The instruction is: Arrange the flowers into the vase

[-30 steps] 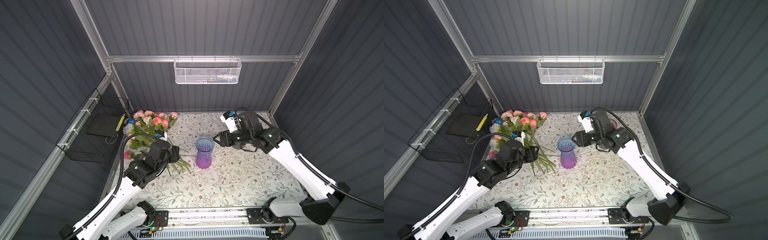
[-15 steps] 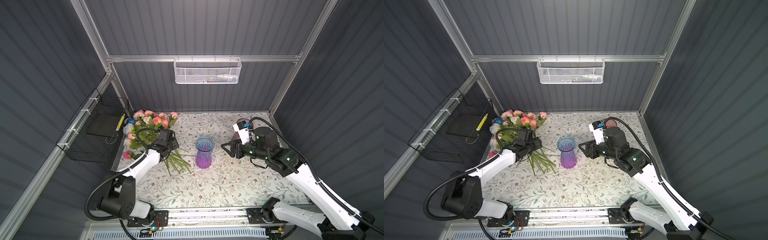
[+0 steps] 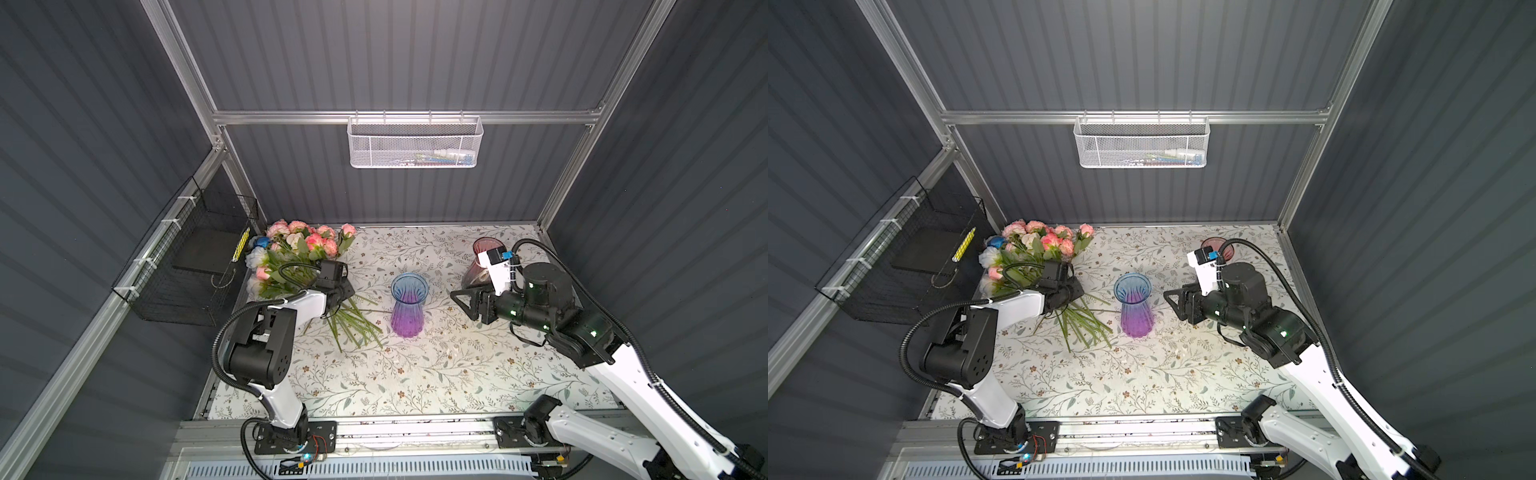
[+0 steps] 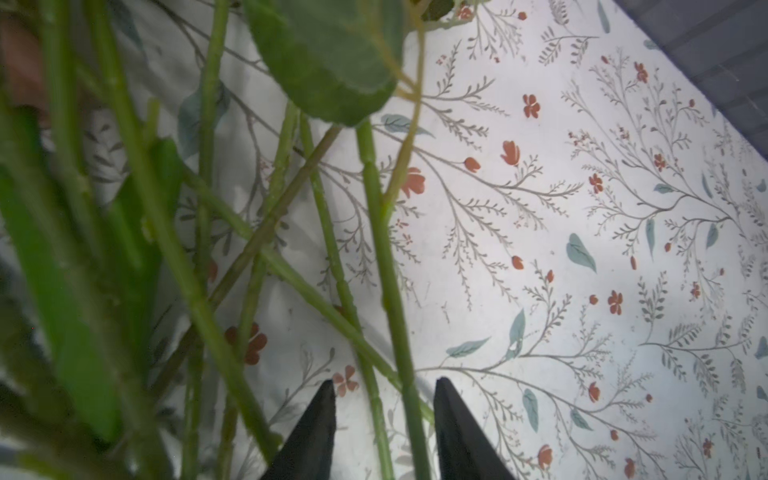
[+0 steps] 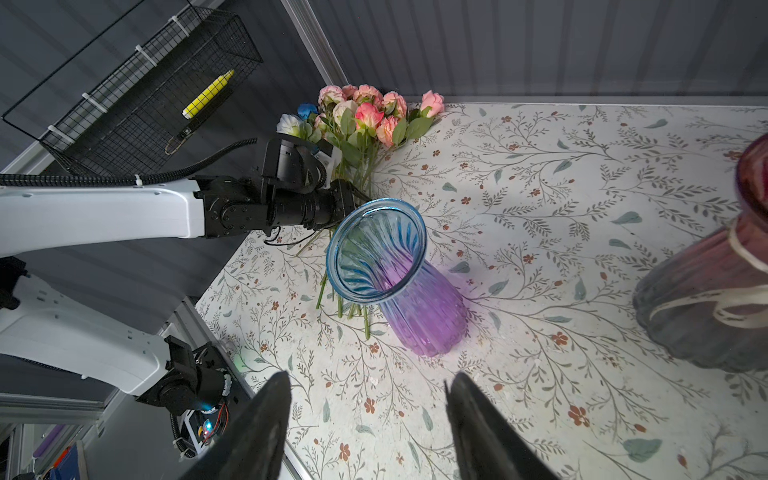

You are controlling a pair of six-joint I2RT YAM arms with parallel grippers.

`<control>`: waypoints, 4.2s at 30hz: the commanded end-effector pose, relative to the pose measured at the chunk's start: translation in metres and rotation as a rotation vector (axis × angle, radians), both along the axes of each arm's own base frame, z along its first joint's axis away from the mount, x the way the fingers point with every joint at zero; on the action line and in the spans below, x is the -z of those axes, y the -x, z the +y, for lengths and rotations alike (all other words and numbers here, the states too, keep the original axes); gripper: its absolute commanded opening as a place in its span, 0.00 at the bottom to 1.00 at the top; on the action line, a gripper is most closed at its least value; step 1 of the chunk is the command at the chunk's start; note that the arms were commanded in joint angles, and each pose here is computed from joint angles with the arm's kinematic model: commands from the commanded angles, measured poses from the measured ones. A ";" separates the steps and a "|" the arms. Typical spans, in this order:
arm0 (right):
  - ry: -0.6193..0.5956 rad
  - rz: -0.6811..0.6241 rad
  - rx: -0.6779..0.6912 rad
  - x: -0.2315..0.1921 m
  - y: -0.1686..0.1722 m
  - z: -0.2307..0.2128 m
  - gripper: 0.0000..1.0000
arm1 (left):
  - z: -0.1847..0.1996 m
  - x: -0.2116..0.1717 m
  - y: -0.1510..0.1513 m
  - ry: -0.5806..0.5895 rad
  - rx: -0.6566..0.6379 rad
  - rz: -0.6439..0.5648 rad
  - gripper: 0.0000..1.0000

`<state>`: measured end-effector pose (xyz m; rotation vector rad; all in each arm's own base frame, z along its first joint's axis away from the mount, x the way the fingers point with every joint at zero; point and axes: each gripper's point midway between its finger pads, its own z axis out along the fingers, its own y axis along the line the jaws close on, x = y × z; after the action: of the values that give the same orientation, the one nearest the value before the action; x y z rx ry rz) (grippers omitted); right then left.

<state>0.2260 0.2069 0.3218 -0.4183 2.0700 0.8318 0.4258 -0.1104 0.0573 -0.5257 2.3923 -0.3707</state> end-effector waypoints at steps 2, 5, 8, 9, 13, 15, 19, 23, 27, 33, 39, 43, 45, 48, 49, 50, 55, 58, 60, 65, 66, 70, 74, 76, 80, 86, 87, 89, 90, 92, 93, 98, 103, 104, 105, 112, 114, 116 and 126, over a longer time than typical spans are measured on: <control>0.019 0.008 0.010 0.008 0.001 -0.003 0.63 | -0.009 -0.032 -0.023 0.048 0.011 -0.100 0.19; 0.026 0.008 0.018 0.011 0.000 -0.005 0.63 | -0.008 -0.043 -0.026 0.038 0.013 -0.126 0.04; 0.029 0.002 0.031 0.011 -0.001 -0.007 0.63 | -0.008 -0.057 -0.027 0.029 0.021 -0.146 0.00; 0.031 -0.001 0.034 0.011 -0.001 -0.008 0.63 | -0.008 -0.066 -0.027 0.029 0.027 -0.163 0.00; 0.038 -0.006 0.042 0.012 -0.002 -0.010 0.63 | -0.008 -0.126 -0.023 0.040 0.053 -0.279 0.00; 0.038 -0.012 0.044 0.011 -0.001 -0.011 0.63 | -0.010 -0.164 -0.017 0.056 0.073 -0.350 0.00; 0.032 -0.018 0.044 0.009 -0.001 -0.011 0.63 | -0.021 -0.254 0.005 0.063 0.135 -0.530 0.00; 0.020 -0.020 0.039 0.007 -0.001 -0.010 0.63 | -0.049 -0.344 0.042 0.037 0.233 -0.727 0.00; 0.008 -0.026 0.039 0.001 -0.001 -0.010 0.63 | -0.086 -0.421 0.080 0.101 0.366 -0.907 0.00; -0.004 -0.037 0.047 -0.006 0.001 -0.012 0.63 | -0.144 -0.468 0.106 0.126 0.515 -1.050 0.00; -0.018 -0.048 0.058 -0.012 0.007 -0.017 0.63 | -0.171 -0.454 0.084 0.090 0.512 -1.102 0.00; -0.025 -0.057 0.060 -0.015 0.010 -0.020 0.63 | -0.184 -0.443 0.070 0.054 0.504 -1.130 0.00; -0.021 -0.056 0.060 -0.013 0.011 -0.021 0.63 | -0.191 -0.431 0.065 0.053 0.517 -1.116 0.00; -0.016 -0.062 0.071 -0.012 0.011 -0.024 0.63 | -0.200 -0.405 0.062 0.066 0.548 -1.065 0.00; -0.017 -0.067 0.076 -0.012 0.011 -0.025 0.63 | -0.202 -0.388 0.062 0.069 0.559 -1.035 0.00; -0.018 -0.072 0.079 -0.012 0.011 -0.025 0.63 | -0.203 -0.380 0.062 0.076 0.565 -1.018 0.00; -0.028 -0.093 0.087 -0.014 0.007 -0.025 0.67 | -0.208 -0.341 0.067 0.121 0.596 -0.931 0.00; -0.024 -0.097 0.102 -0.014 0.003 -0.025 0.70 | -0.211 -0.319 0.071 0.142 0.617 -0.875 0.00; -0.026 -0.103 0.109 -0.016 0.002 -0.026 0.72 | -0.214 -0.303 0.073 0.157 0.637 -0.829 0.01; -0.030 -0.117 0.120 -0.018 0.001 -0.027 0.79 | -0.211 -0.282 0.079 0.165 0.645 -0.762 0.11; -0.032 -0.118 0.122 -0.019 0.000 -0.028 0.81 | -0.209 -0.279 0.080 0.164 0.639 -0.752 0.19; -0.035 -0.126 0.128 -0.020 -0.001 -0.028 0.96 | -0.204 -0.281 0.084 0.165 0.630 -0.748 0.39; -0.045 -0.134 0.145 -0.023 -0.002 -0.030 0.99 | -0.195 -0.299 0.090 0.177 0.608 -0.780 0.44; -0.053 -0.137 0.169 -0.023 -0.004 -0.034 0.99 | -0.190 -0.312 0.095 0.190 0.597 -0.805 0.51; -0.061 -0.137 0.218 -0.022 -0.007 -0.040 0.99 | -0.173 -0.339 0.108 0.207 0.568 -0.852 0.79; -0.030 -0.110 0.210 -0.007 -0.010 -0.038 0.99 | -0.141 -0.350 0.127 0.164 0.513 -0.837 1.00; -0.024 -0.101 0.210 -0.003 -0.010 -0.038 0.99 | -0.132 -0.346 0.131 0.150 0.494 -0.825 1.00; -0.018 -0.083 0.213 0.005 -0.012 -0.037 0.98 | -0.111 -0.332 0.136 0.120 0.427 -0.793 1.00; -0.018 -0.076 0.209 0.008 -0.012 -0.036 0.97 | -0.098 -0.324 0.138 0.098 0.385 -0.773 0.99; -0.023 -0.063 0.206 0.013 -0.013 -0.034 0.95 | -0.074 -0.309 0.142 0.052 0.301 -0.738 0.90; -0.029 -0.059 0.201 0.015 -0.013 -0.032 0.93 | -0.063 -0.300 0.145 0.030 0.269 -0.716 0.82; -0.047 -0.040 0.205 0.021 -0.016 -0.030 0.88 | -0.019 -0.252 0.144 -0.018 0.137 -0.567 0.67; -0.055 -0.026 0.200 0.023 -0.018 -0.029 0.85 | 0.019 -0.190 0.115 0.078 0.045 -0.327 0.51; -0.058 -0.022 0.201 0.023 -0.018 -0.029 0.85 | 0.026 -0.175 0.109 0.090 0.021 -0.269 0.47; -0.061 -0.022 0.199 0.022 -0.018 -0.029 0.85 | 0.033 -0.162 0.102 0.094 -0.001 -0.222 0.46; -0.074 -0.026 0.205 0.019 -0.014 -0.034 0.85 | 0.075 -0.102 0.058 0.106 -0.149 -0.062 0.34; -0.074 -0.031 0.208 0.018 -0.013 -0.036 0.85 | 0.083 -0.091 0.046 0.095 -0.176 -0.044 0.35; -0.074 -0.031 0.211 0.018 -0.012 -0.038 0.85 | 0.091 -0.082 0.039 0.080 -0.207 -0.025 0.35; -0.076 -0.046 0.225 0.014 -0.008 -0.046 0.85 | 0.110 -0.060 0.005 0.055 -0.260 -0.028 0.34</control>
<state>0.2370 0.1629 0.3120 -0.1543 1.9784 0.7562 0.4025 -0.0054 0.1036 -0.8460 2.3237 -0.3116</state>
